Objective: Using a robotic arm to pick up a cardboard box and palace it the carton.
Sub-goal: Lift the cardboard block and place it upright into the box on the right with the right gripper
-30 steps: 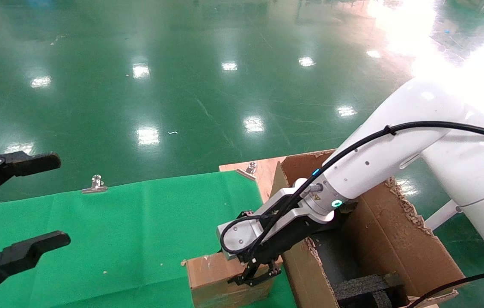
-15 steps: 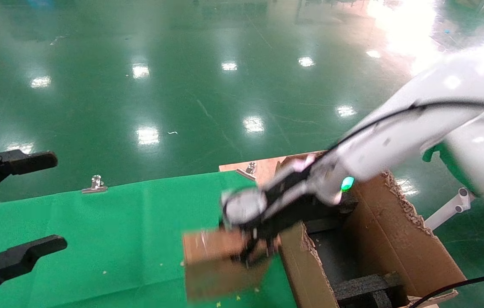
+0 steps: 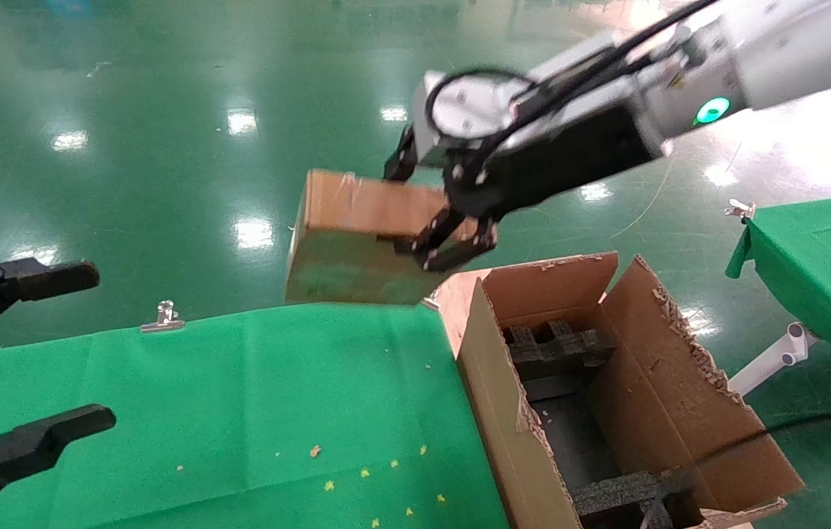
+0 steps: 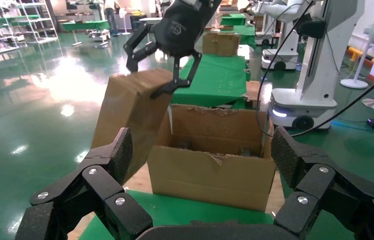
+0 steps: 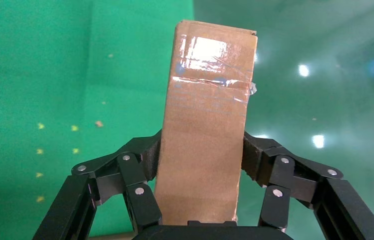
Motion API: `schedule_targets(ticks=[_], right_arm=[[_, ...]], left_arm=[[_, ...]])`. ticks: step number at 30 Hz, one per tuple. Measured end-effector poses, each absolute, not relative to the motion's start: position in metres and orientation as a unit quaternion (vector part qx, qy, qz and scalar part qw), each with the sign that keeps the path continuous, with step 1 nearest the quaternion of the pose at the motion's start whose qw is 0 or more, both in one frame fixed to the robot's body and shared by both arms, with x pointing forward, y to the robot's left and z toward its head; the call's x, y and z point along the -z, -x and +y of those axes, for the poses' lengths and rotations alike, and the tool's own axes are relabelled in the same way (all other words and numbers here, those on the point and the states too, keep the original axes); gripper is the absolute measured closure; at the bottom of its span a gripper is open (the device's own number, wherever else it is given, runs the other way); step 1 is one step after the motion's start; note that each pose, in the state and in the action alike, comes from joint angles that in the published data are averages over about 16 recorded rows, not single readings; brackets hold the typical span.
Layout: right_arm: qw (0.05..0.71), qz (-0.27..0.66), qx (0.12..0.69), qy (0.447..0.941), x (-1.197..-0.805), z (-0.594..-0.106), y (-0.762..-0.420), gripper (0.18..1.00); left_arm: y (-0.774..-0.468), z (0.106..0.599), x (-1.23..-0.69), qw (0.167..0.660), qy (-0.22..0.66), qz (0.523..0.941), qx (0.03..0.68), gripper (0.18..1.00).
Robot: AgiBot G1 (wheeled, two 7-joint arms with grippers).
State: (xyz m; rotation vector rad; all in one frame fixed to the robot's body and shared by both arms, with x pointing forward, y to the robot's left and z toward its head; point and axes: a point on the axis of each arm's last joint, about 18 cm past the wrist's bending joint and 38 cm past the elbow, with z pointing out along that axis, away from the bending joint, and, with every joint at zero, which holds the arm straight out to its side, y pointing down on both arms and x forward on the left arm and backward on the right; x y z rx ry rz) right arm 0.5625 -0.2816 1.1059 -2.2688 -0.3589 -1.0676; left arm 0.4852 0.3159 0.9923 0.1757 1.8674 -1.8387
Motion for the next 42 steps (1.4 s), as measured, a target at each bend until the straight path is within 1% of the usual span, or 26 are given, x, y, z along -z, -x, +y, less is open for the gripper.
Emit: schedule_targets(ticks=[4, 8, 13, 17, 22, 29, 36, 42], right_arm=[[0.293, -0.117, 0.428, 0.847, -1.126, -0.303, -0.552, 0.769], [0.28, -0.084, 0.449, 0.844, -1.137, -0.334, -0.541, 0.78], [0.26, -0.02, 0.471, 0.843, -1.142, -0.381, -0.522, 0.791], [0.25, 0.042, 0.481, 0.839, -1.137, -0.421, -0.504, 0.799], [0.253, 0.124, 0.476, 0.833, -1.119, -0.465, -0.486, 0.809], [0.282, 0.24, 0.452, 0.812, -1.084, -0.511, -0.47, 0.822], [0.322, 0.348, 0.42, 0.774, -1.044, -0.54, -0.465, 0.831], [0.346, 0.422, 0.399, 0.737, -1.01, -0.554, -0.465, 0.837]], left_arm=[[-0.485, 0.316, -0.992, 0.255, -0.065, 0.688, 0.677, 0.184], [-0.485, 0.316, -0.992, 0.255, -0.065, 0.688, 0.677, 0.184], [-0.485, 0.316, -0.992, 0.255, -0.065, 0.688, 0.677, 0.184], [-0.485, 0.316, -0.992, 0.255, -0.065, 0.688, 0.677, 0.184], [-0.485, 0.316, -0.992, 0.255, -0.065, 0.688, 0.677, 0.184], [-0.485, 0.316, -0.992, 0.255, -0.065, 0.688, 0.677, 0.184], [-0.485, 0.316, -0.992, 0.255, -0.065, 0.688, 0.677, 0.184], [-0.485, 0.316, -0.992, 0.255, -0.065, 0.688, 0.677, 0.184]])
